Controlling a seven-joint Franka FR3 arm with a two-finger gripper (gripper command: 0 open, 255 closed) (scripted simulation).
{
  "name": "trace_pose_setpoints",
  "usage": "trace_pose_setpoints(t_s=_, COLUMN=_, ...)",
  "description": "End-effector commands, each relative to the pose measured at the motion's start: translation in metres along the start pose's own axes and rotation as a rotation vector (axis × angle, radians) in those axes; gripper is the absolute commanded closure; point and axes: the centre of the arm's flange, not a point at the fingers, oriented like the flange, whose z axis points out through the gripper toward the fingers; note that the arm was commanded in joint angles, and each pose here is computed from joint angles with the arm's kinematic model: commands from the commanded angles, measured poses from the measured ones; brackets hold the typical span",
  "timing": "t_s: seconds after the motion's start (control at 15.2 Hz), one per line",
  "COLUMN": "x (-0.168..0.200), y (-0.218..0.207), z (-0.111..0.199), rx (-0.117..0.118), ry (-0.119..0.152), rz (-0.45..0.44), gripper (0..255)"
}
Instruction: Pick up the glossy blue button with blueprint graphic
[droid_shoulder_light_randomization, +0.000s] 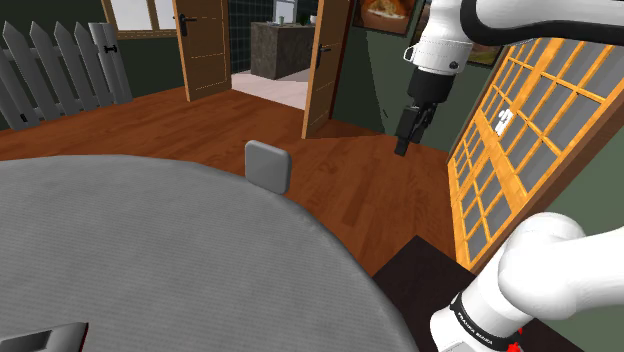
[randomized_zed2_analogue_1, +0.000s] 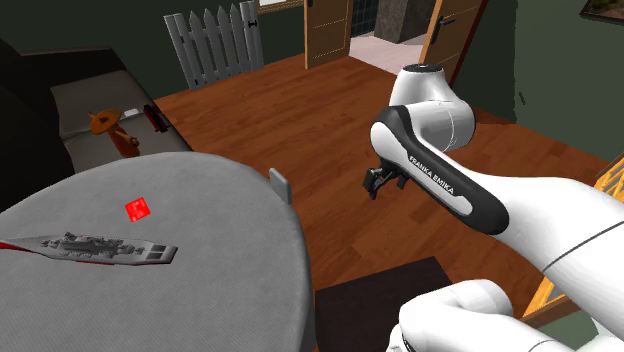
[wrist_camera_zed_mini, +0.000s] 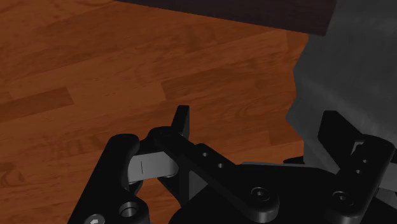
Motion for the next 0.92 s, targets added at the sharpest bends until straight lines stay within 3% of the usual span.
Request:
trace_pose_setpoints(t_s=0.0, x=0.0, y=0.0, z=0.0, rx=0.0, ry=0.0, rz=0.0, gripper=0)
trace_pose_setpoints(t_s=0.86, x=0.086, y=-0.156, z=-0.01, rx=-0.027, ry=-0.044, rz=0.045, gripper=0)
